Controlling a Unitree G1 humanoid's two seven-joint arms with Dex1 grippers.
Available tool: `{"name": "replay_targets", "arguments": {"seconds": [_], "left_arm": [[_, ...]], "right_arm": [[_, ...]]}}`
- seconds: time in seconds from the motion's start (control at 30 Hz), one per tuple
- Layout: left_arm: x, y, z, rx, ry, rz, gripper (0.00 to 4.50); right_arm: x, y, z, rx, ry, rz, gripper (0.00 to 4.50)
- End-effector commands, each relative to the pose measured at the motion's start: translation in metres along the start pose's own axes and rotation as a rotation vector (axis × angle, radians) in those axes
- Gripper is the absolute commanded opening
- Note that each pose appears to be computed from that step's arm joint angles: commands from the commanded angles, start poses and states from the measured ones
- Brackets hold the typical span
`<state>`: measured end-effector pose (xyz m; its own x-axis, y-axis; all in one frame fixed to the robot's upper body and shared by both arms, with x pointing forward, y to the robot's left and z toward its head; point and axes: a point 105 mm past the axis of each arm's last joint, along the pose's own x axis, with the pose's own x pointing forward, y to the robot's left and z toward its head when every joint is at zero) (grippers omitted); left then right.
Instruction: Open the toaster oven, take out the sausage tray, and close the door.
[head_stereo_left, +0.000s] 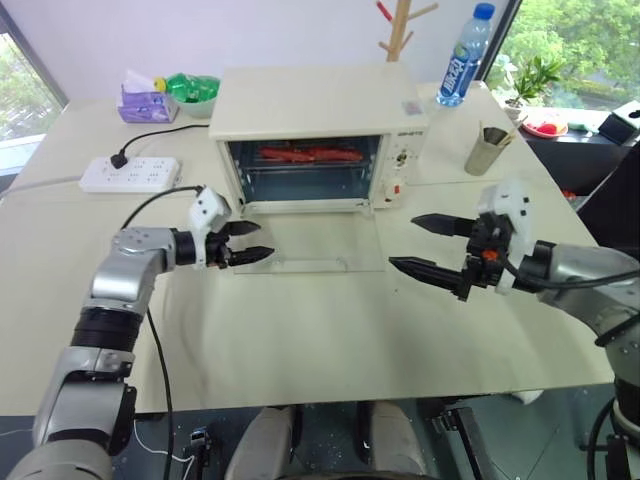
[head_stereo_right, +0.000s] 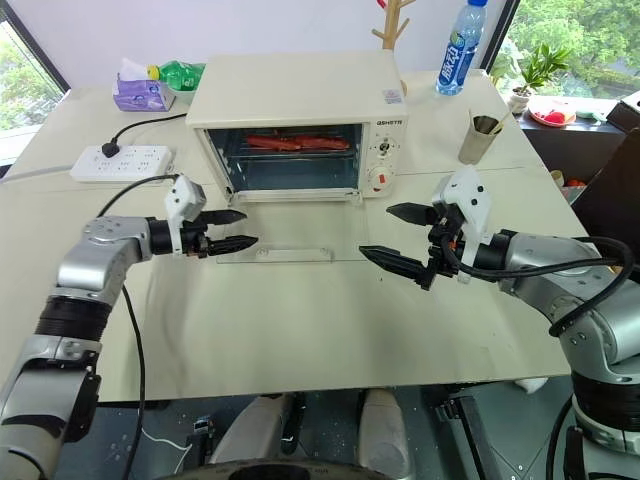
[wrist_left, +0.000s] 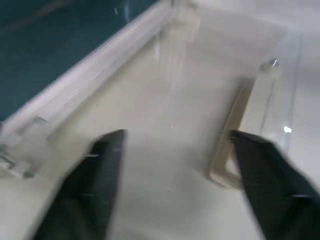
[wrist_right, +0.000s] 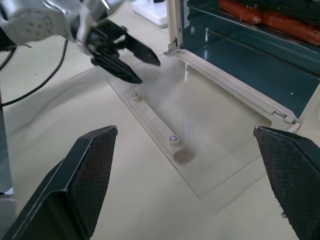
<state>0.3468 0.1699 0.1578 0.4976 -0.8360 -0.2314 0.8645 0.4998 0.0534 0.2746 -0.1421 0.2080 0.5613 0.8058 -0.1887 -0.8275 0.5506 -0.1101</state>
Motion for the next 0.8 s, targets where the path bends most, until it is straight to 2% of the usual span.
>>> {"name": "replay_targets", "arguments": {"seconds": [0.03, 0.13, 0.23, 0.33, 0.5, 0.6, 0.7, 0.8], "left_arm": [[-0.025, -0.012, 0.051, 0.01, -0.129, -0.024, 4.46], [-0.043, -0.022, 0.075, 0.015, -0.162, -0.028, 4.46], [-0.057, -0.021, 0.091, 0.042, -0.181, 0.023, 4.46], [-0.058, -0.021, 0.092, 0.047, -0.178, 0.047, 4.46], [-0.053, -0.024, 0.08, 0.052, -0.141, 0.068, 4.46], [-0.052, -0.026, 0.077, 0.051, -0.139, 0.072, 4.5], [-0.054, -0.025, 0.079, 0.047, -0.151, 0.091, 4.5], [-0.055, -0.023, 0.079, 0.044, -0.155, 0.105, 4.5]], "right_arm": [[0.009, -0.009, 0.011, -0.055, -0.05, -0.043, 4.5], [0.024, -0.014, 0.014, -0.099, -0.06, -0.062, 4.5], [0.058, -0.023, 0.02, -0.236, -0.054, -0.102, 4.5], [0.087, -0.035, 0.021, -0.396, -0.02, -0.164, 4.5], [0.132, -0.043, 0.021, -0.617, 0.017, -0.188, 4.5], [0.15, -0.049, 0.023, -0.725, 0.021, -0.216, 3.7], [0.159, -0.058, 0.026, -0.766, 0.017, -0.254, 2.23], [0.164, -0.063, 0.028, -0.787, 0.017, -0.269, 2.23]]}}
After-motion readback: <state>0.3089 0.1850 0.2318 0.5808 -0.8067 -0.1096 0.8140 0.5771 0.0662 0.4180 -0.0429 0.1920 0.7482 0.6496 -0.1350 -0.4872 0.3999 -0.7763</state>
